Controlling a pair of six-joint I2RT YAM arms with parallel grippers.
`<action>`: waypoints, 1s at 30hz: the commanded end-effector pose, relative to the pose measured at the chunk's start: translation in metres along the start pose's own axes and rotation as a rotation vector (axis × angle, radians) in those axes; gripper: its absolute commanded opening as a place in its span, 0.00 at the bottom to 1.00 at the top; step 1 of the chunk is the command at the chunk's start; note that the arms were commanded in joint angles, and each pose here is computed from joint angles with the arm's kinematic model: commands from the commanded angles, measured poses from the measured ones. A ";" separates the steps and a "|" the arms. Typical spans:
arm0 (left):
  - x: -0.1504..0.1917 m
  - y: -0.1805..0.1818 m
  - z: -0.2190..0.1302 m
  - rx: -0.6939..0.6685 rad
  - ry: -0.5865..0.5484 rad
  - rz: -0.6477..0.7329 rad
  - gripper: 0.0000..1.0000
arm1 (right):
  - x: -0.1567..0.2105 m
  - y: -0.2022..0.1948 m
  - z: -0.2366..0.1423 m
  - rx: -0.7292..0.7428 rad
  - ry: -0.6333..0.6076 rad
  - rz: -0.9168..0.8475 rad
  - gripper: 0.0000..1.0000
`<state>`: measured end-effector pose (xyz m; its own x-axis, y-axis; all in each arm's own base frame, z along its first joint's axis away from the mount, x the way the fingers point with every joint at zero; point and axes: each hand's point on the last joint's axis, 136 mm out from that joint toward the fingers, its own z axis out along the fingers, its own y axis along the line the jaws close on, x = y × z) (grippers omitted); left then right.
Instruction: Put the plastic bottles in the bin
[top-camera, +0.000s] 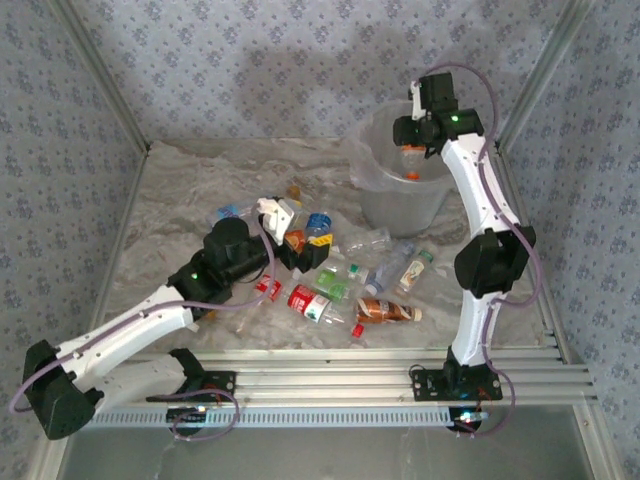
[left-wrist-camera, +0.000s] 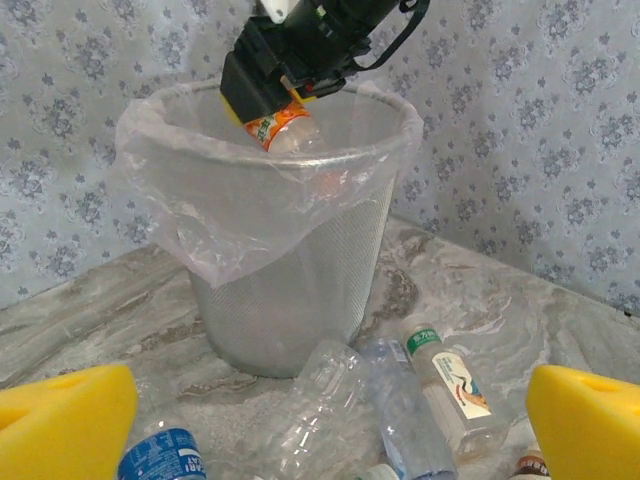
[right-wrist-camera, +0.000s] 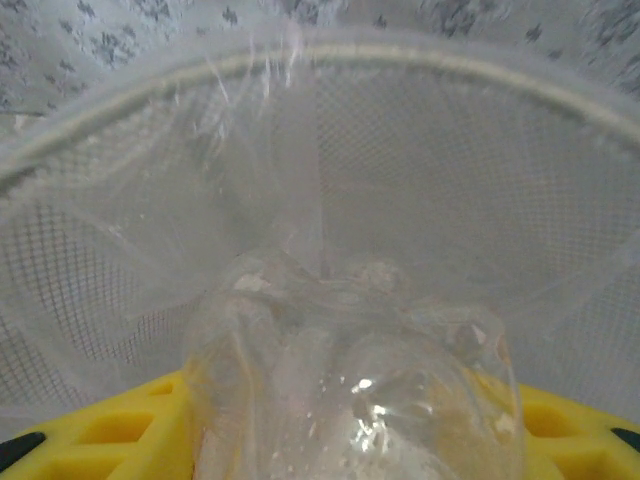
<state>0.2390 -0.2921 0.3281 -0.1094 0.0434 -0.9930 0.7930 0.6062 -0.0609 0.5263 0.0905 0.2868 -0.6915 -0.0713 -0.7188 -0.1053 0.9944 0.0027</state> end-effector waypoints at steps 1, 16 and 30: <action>-0.021 -0.007 -0.002 0.038 -0.036 0.011 1.00 | 0.022 0.006 0.017 -0.044 0.105 0.028 0.55; -0.008 -0.014 0.006 0.082 0.061 0.003 1.00 | 0.076 -0.003 0.068 -0.019 0.287 0.067 0.59; -0.004 -0.031 0.004 0.130 0.118 0.063 1.00 | 0.078 -0.001 0.067 -0.034 0.287 0.096 0.84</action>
<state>0.2220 -0.3106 0.3196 -0.1615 0.1678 -0.9725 0.8562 0.5139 -0.0535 0.5248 0.0872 0.1765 -0.8736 -0.0126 -0.4865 -0.0497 0.9967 0.0635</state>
